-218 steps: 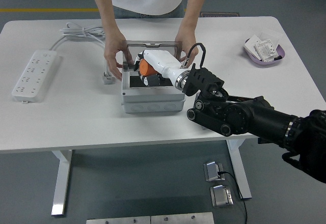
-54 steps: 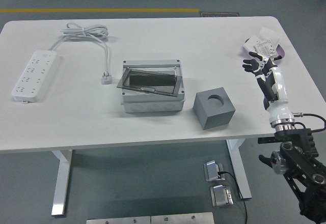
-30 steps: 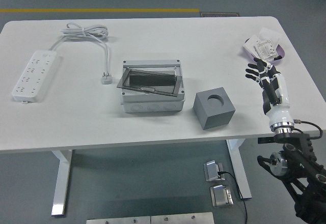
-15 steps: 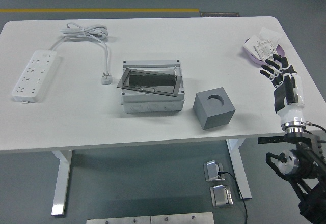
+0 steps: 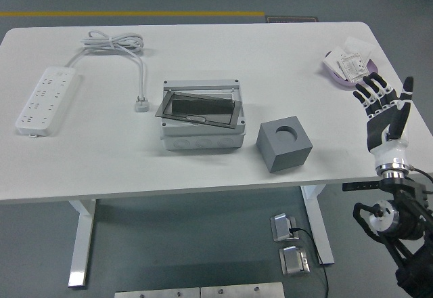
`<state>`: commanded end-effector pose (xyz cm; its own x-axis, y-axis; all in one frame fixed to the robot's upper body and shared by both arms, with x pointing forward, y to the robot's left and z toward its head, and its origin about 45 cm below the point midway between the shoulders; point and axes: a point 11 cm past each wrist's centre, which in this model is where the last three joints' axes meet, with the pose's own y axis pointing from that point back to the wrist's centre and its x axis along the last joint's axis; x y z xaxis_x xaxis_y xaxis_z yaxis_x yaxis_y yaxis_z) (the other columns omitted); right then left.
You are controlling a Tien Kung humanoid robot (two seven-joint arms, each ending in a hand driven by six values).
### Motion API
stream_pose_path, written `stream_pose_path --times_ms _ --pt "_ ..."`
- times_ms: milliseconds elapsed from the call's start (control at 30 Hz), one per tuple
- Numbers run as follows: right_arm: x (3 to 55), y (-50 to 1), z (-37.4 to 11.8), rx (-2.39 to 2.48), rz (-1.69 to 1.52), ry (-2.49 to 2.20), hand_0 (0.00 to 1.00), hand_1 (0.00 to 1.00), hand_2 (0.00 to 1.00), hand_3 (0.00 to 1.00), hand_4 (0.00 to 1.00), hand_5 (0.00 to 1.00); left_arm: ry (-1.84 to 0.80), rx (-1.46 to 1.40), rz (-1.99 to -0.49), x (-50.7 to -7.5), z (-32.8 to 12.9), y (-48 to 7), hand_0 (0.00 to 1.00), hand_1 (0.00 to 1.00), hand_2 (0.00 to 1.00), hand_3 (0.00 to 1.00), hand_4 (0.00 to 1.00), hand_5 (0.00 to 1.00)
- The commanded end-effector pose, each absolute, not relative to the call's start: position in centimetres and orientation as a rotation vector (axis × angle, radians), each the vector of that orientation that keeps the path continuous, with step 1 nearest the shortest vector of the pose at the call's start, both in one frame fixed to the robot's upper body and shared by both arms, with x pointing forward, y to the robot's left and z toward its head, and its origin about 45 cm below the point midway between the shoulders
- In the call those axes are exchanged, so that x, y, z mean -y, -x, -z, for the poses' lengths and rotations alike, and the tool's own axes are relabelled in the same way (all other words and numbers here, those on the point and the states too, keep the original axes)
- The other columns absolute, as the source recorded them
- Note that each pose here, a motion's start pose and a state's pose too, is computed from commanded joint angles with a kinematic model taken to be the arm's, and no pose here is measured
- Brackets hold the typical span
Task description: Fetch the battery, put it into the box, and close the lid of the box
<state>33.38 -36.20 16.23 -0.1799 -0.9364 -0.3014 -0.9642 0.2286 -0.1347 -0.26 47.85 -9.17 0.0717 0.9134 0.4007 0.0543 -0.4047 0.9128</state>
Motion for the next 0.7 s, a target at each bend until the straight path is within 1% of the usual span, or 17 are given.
stream_pose_path --times_ms 33,700 --pt "36.15 -33.39 -16.22 -2.188 -0.123 1.770 0.805 0.718 0.745 0.737 0.989 0.998 -1.589 -0.989 -1.427 -47.83 9.18 0.26 0.631 0.681 0.582 0.576 0.538 0.002" --pt "35.51 -33.41 -16.33 -2.178 -0.108 1.811 0.803 0.729 0.740 0.727 0.972 0.998 -1.584 -0.977 -1.436 -48.18 8.99 -0.37 0.631 0.681 0.583 0.577 0.540 0.002"
